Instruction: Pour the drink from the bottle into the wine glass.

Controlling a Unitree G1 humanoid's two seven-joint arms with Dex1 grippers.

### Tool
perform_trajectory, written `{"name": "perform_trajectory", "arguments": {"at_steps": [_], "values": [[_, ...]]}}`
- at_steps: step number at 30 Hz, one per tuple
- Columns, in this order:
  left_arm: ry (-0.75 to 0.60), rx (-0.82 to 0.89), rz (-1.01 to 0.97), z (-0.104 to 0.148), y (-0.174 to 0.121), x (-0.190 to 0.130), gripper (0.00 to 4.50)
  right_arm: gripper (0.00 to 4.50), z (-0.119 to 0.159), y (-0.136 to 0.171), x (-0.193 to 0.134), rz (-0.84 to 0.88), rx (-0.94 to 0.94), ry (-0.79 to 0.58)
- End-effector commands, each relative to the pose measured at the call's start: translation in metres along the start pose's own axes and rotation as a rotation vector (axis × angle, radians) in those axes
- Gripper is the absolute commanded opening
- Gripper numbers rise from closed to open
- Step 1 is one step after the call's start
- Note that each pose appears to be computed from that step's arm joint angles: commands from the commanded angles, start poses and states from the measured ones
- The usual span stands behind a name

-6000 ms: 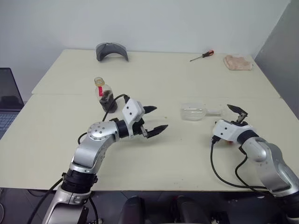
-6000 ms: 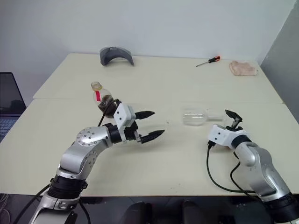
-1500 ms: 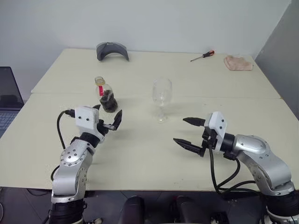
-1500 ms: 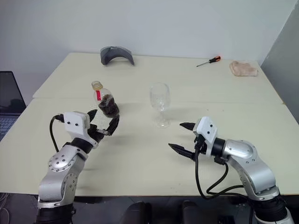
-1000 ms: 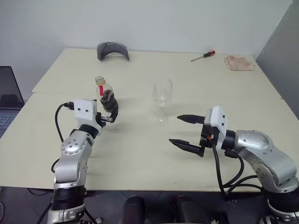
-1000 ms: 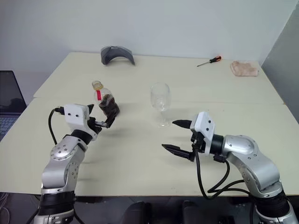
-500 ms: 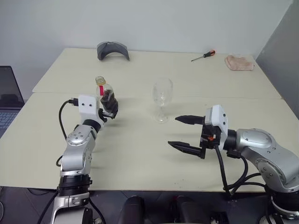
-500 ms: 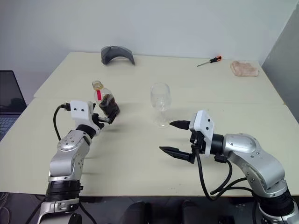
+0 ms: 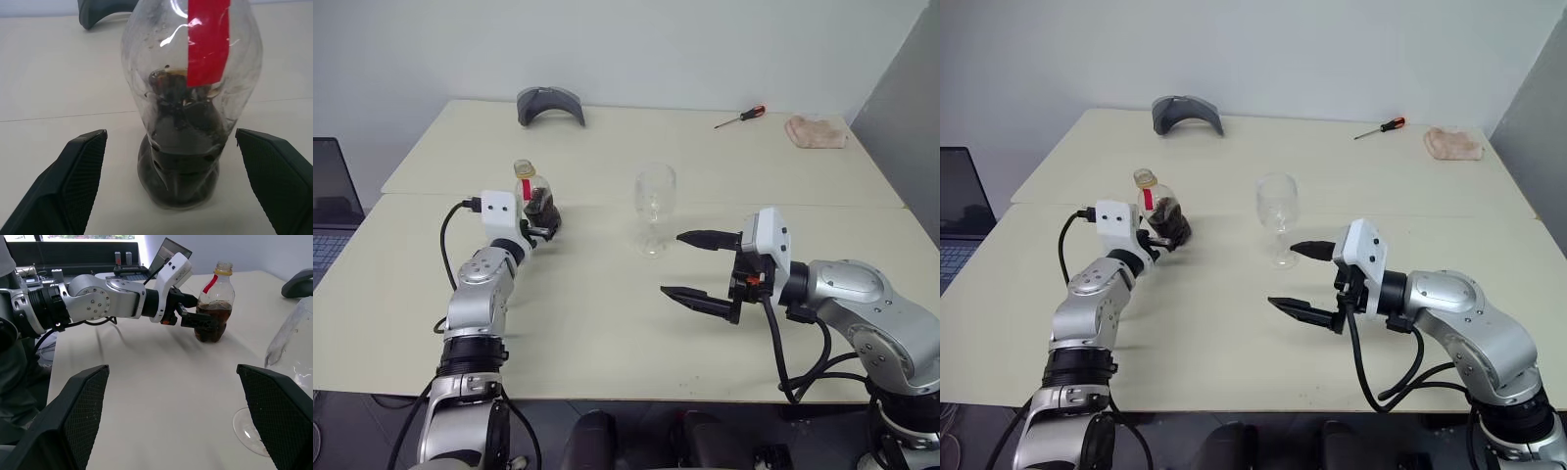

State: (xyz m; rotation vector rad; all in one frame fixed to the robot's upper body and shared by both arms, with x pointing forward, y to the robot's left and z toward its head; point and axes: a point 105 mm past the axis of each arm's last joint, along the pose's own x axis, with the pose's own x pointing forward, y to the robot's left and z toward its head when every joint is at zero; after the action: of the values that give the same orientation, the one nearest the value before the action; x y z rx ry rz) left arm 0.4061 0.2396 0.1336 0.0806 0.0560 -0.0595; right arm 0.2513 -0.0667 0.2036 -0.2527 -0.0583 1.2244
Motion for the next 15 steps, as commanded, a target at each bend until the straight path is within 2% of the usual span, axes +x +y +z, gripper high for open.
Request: {"name": "perform_trajectory", "arguments": {"at_steps": [1,3,6,13,15], "values": [[-0.068,0.025,0.002,0.022,0.003,0.009,4.50,4.46,0.013,0.007,0.002,0.024,-0.044,-0.035],[-0.072,0.014,0.003,0.023,0.003,0.012,4.50,4.46,0.012,0.007,0.002,0.022,-0.045,-0.033],[-0.084,-0.039,0.002,0.026,0.003,0.017,3.88,4.50,0.011,0.006,0.002,0.014,-0.048,-0.030],[-0.104,-0.048,-0.032,0.031,-0.002,0.020,1.61,4.50,0.011,0.006,0.002,0.006,-0.050,-0.031],[-0.121,-0.037,-0.044,0.037,-0.004,0.019,1.12,4.50,0.011,0.006,0.001,-0.003,-0.049,-0.031]]}}
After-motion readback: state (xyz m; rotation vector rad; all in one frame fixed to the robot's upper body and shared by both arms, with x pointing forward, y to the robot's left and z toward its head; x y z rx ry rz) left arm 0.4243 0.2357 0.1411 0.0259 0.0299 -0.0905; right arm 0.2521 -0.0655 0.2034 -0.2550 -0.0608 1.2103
